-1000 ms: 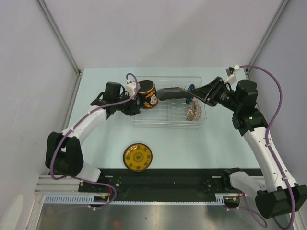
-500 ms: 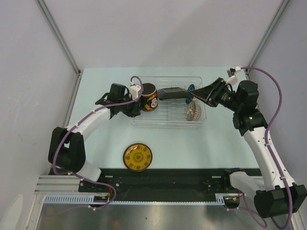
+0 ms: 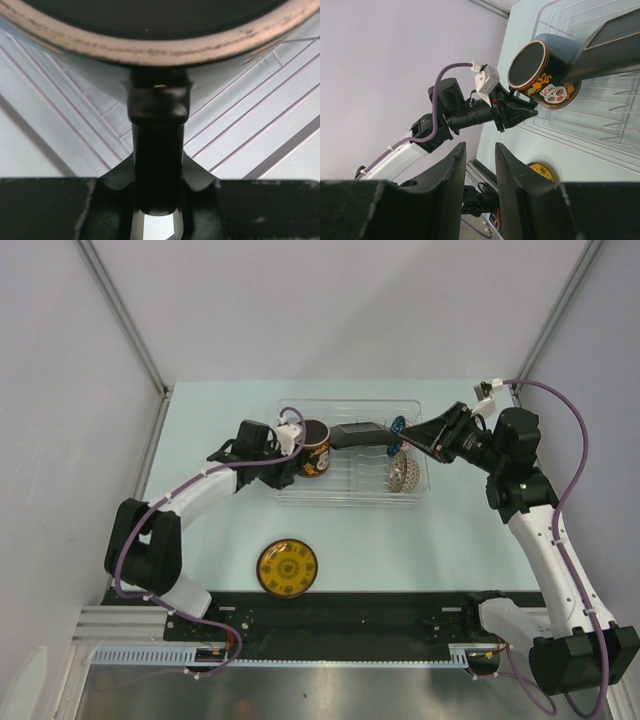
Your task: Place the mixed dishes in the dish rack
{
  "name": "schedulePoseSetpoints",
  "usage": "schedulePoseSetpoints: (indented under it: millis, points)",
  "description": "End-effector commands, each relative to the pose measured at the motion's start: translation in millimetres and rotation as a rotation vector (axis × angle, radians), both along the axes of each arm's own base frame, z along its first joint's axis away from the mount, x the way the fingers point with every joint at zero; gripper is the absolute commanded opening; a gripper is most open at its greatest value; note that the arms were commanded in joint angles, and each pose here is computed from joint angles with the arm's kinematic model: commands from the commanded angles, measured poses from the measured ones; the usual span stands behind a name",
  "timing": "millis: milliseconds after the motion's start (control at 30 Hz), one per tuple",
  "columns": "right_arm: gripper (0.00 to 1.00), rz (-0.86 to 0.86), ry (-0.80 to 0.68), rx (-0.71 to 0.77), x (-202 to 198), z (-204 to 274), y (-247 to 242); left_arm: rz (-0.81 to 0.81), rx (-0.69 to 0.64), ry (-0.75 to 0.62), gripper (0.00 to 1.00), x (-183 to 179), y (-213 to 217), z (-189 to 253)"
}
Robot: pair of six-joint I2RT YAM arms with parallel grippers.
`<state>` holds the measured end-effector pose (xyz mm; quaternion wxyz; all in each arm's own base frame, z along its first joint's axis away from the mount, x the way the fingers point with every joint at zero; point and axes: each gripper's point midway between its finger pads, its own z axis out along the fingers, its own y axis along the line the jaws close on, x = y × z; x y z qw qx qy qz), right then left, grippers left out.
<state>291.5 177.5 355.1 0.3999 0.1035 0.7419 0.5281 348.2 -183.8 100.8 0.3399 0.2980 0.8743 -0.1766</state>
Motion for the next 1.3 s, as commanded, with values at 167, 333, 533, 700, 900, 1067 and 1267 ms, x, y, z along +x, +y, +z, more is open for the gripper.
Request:
schedulePoseSetpoints:
  millis: [167, 333, 533, 700, 900, 1067, 1267]
  points:
    - [0.34, 0.019, -0.037, 0.019, -6, 11, 1, -0.019, -0.064, -0.151, 0.00, 21, -16, 16]
    - [0.34, 0.021, -0.032, 0.019, -5, 9, 1, 0.012, -0.026, -0.128, 0.00, 17, -12, -2]
    - [0.34, 0.019, -0.025, 0.029, -2, 10, 2, 0.016, 0.021, -0.077, 0.10, 17, -10, -15]
    - [0.34, 0.019, -0.018, 0.032, -2, 9, 2, 0.011, 0.032, -0.067, 0.27, 13, -8, -10]
    - [0.34, 0.018, -0.020, 0.038, -2, 10, 1, 0.001, 0.029, -0.059, 0.36, 10, -8, -10]
    - [0.34, 0.013, -0.012, 0.036, -1, 9, 0, -0.018, 0.011, -0.055, 0.26, 10, -13, -9]
    - [0.34, 0.009, -0.006, 0.030, -1, 6, -1, -0.036, 0.003, -0.050, 0.04, 9, -16, -9]
